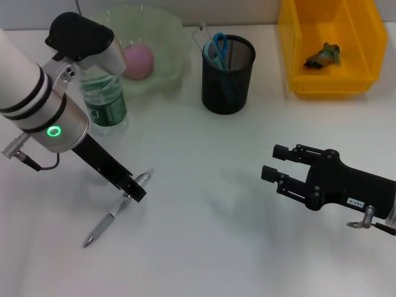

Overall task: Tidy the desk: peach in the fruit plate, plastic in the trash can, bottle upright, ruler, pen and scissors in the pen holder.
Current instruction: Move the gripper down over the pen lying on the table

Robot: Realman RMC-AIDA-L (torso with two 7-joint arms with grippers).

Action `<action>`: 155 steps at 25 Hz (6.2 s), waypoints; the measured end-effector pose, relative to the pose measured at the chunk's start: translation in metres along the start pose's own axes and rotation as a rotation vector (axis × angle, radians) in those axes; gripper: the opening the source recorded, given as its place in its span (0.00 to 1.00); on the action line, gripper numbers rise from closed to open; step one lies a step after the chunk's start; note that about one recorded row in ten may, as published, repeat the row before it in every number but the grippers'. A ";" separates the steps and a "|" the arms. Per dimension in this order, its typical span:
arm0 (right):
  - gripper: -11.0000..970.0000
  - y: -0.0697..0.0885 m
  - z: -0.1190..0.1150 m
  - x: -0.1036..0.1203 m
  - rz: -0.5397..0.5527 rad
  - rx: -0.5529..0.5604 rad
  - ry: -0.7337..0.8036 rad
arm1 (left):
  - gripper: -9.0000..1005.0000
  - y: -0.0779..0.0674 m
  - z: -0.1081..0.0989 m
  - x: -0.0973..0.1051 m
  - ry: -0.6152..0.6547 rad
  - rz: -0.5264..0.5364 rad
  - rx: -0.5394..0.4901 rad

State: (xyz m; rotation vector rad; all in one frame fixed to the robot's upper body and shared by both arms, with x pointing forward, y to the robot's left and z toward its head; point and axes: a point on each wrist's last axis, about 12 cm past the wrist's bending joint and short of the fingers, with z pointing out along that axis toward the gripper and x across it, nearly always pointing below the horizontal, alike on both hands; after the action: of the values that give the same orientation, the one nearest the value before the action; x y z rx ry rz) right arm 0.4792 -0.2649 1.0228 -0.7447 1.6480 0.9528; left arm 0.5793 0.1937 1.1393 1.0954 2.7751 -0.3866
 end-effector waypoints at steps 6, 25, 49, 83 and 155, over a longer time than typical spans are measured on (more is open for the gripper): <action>0.55 0.000 0.000 0.000 -0.001 0.002 0.000 | 0.75 -0.006 0.004 -0.007 0.024 0.006 -0.036; 0.55 -0.002 0.006 -0.003 -0.002 -0.007 -0.002 | 0.76 -0.017 0.012 -0.021 0.051 0.031 -0.087; 0.55 -0.001 0.006 -0.002 0.011 -0.003 -0.001 | 0.76 -0.018 0.023 -0.017 0.076 0.032 -0.103; 0.55 -0.006 0.004 -0.004 0.007 0.023 -0.013 | 0.66 -0.017 0.025 -0.021 0.081 0.059 -0.128; 0.55 -0.012 0.009 -0.010 0.000 0.050 -0.020 | 0.30 -0.024 0.031 -0.026 0.102 0.155 -0.148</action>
State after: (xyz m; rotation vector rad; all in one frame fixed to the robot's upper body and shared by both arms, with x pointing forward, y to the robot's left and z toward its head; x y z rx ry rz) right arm 0.4966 -0.2627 1.0279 -0.6987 1.6484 0.9133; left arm 0.5823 0.1512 1.1195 1.3155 2.7265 -0.1093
